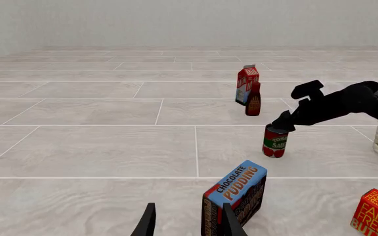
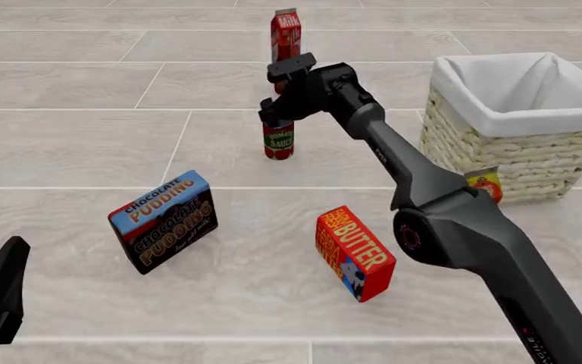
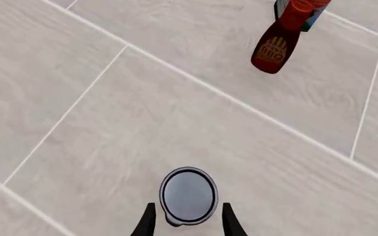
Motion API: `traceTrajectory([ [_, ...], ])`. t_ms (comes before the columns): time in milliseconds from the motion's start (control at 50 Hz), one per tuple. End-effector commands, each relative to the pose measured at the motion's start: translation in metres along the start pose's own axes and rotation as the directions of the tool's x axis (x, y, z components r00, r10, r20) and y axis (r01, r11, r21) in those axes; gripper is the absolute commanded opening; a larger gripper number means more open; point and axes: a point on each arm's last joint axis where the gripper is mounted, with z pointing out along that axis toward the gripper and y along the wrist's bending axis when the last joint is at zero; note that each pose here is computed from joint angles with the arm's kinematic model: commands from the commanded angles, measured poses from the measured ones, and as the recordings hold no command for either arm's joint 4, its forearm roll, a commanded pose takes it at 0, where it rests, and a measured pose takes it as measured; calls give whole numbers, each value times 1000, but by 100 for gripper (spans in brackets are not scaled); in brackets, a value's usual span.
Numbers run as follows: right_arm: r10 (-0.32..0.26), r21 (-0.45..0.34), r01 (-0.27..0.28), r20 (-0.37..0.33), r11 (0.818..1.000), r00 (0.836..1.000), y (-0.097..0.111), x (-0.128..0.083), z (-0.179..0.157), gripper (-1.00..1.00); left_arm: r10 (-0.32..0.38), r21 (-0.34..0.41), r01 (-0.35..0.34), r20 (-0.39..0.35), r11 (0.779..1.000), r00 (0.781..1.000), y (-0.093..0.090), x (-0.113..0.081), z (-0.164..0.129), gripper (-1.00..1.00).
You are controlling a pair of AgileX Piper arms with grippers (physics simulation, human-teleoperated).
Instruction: Pick the tomato sauce and place it in the basket.
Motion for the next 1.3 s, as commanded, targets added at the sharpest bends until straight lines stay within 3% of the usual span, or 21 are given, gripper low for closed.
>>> traceTrajectory([
  [20,2,2,-2,-5,1000,1000,-2,2,2,100,0,0,0,0,1000,1000,0,0,0,100],
  [1300,23,5,-23,-15,1000,1000,-3,11,12,100,0,0,0,0,1000,1000,0,0,0,100],
])
